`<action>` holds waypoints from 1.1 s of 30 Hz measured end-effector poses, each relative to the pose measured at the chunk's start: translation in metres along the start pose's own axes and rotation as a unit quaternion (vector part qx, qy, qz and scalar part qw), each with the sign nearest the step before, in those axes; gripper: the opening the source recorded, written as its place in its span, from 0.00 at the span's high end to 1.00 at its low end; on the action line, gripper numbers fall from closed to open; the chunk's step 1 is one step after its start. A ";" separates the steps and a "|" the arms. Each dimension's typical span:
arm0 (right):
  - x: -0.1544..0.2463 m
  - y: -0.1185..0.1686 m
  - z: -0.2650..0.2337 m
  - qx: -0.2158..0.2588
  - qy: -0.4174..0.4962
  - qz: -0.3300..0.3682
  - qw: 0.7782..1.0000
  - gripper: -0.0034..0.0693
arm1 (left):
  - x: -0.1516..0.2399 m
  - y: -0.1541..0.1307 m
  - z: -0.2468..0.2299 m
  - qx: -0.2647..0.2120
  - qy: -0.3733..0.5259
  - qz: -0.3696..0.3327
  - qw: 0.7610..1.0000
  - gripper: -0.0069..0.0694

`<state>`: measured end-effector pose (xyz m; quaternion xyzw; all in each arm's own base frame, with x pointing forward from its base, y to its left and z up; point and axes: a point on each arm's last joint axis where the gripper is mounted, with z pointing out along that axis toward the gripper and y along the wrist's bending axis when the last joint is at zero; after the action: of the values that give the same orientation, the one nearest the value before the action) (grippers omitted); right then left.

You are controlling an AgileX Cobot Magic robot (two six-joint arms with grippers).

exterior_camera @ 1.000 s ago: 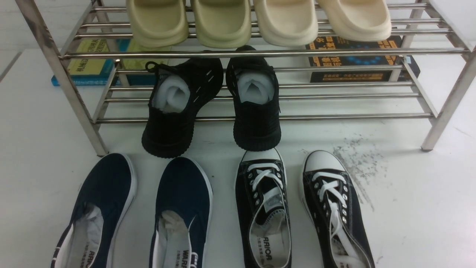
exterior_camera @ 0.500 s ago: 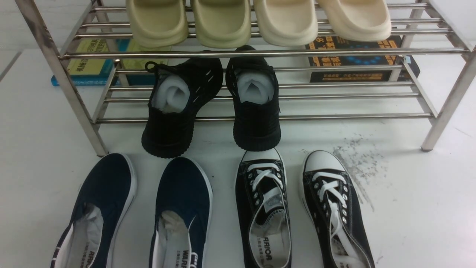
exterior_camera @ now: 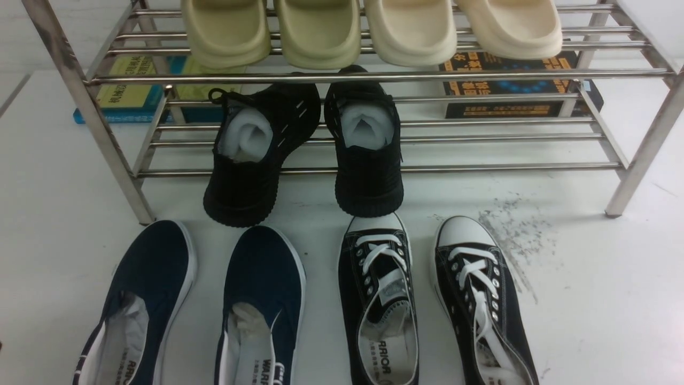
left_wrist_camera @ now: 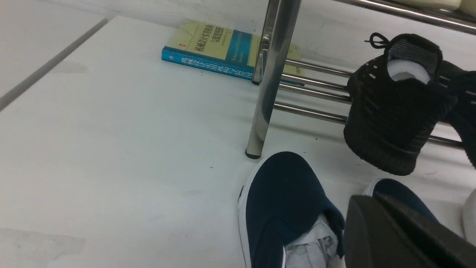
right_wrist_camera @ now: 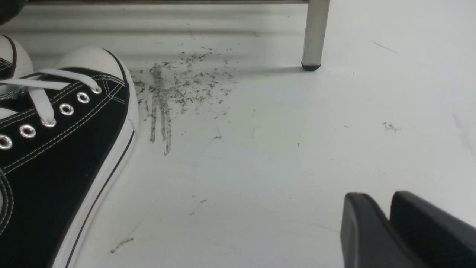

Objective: Take the shoes off the shelf with your hand on the white table.

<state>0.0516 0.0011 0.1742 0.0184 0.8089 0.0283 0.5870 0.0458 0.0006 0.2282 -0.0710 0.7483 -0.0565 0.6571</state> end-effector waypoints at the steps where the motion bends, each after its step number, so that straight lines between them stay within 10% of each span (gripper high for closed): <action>1: 0.000 0.000 0.000 0.000 0.000 0.000 1.000 0.77 | 0.001 0.000 0.001 0.000 0.000 0.001 1.000 0.91; 33: 0.000 0.000 0.000 0.000 0.000 0.000 1.000 0.71 | 0.053 0.012 0.013 -0.011 0.093 -0.022 0.995 0.88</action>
<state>0.0517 0.0011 0.1743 0.0184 0.8086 0.0284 0.5873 0.0518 0.0025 0.1728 -0.0894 0.8051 -0.0691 0.5823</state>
